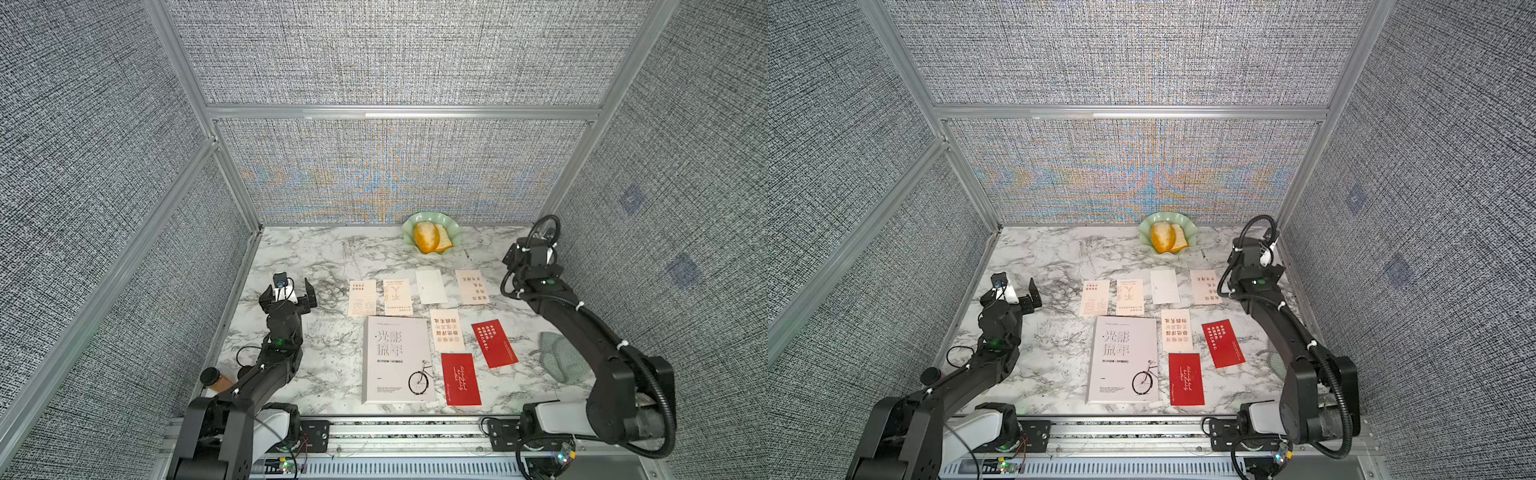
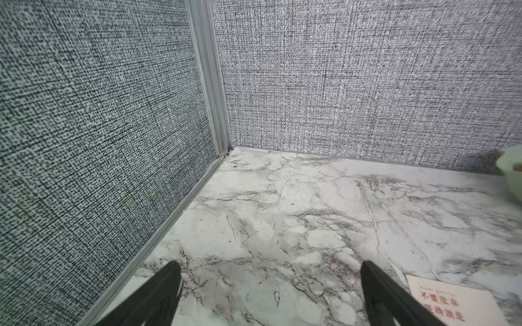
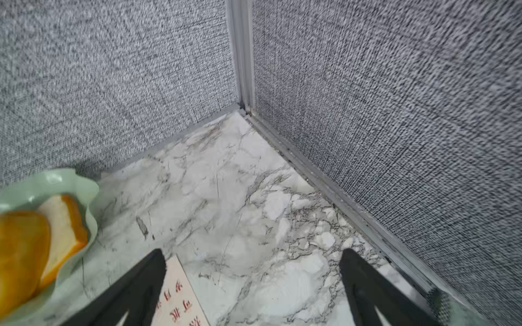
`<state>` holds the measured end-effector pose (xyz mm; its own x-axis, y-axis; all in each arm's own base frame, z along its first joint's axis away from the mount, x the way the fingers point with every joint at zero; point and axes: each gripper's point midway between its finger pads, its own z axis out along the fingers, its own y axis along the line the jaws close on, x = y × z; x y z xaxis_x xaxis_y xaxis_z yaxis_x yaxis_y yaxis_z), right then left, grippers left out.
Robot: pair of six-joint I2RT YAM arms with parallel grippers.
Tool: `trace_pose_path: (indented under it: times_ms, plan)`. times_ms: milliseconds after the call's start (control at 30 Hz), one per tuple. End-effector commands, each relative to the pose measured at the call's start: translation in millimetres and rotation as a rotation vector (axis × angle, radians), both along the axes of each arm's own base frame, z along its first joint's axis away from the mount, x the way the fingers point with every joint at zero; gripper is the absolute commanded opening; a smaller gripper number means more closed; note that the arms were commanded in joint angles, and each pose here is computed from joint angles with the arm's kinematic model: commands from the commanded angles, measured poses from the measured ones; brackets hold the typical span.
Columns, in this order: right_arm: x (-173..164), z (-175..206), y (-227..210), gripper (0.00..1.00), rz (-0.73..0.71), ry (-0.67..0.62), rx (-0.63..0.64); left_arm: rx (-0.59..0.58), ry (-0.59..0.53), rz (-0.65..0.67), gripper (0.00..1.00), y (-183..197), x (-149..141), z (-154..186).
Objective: Place the photos into the photo albums
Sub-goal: Open the photo album at the center of the board.
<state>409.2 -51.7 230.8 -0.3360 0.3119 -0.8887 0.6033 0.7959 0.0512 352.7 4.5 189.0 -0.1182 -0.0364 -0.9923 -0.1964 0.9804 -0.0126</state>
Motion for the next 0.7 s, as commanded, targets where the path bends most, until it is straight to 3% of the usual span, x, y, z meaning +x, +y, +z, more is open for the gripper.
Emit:
trace_pose_path:
  times_ms: [0, 100, 333, 667]
  plan:
    - [-30.5, -37.2, 19.8, 0.99, 0.045, 0.238, 0.044, -0.105, 0.050, 0.084, 1.00, 4.6, -4.0, 2.7]
    - [-23.3, -29.2, 55.2, 0.99, 0.190, 0.221, 0.105, -0.209, 0.115, 0.097, 1.00, -8.7, -0.8, -1.4]
    - [-28.0, -24.8, 145.8, 0.99, 0.540, 0.266, 0.312, -0.317, 0.294, -0.135, 0.99, -72.7, 0.9, -18.3]
    - [-108.1, -78.3, 249.0, 0.99, 0.870, 0.457, 0.574, -0.397, 0.530, -0.426, 0.89, -146.0, -43.8, -47.0]
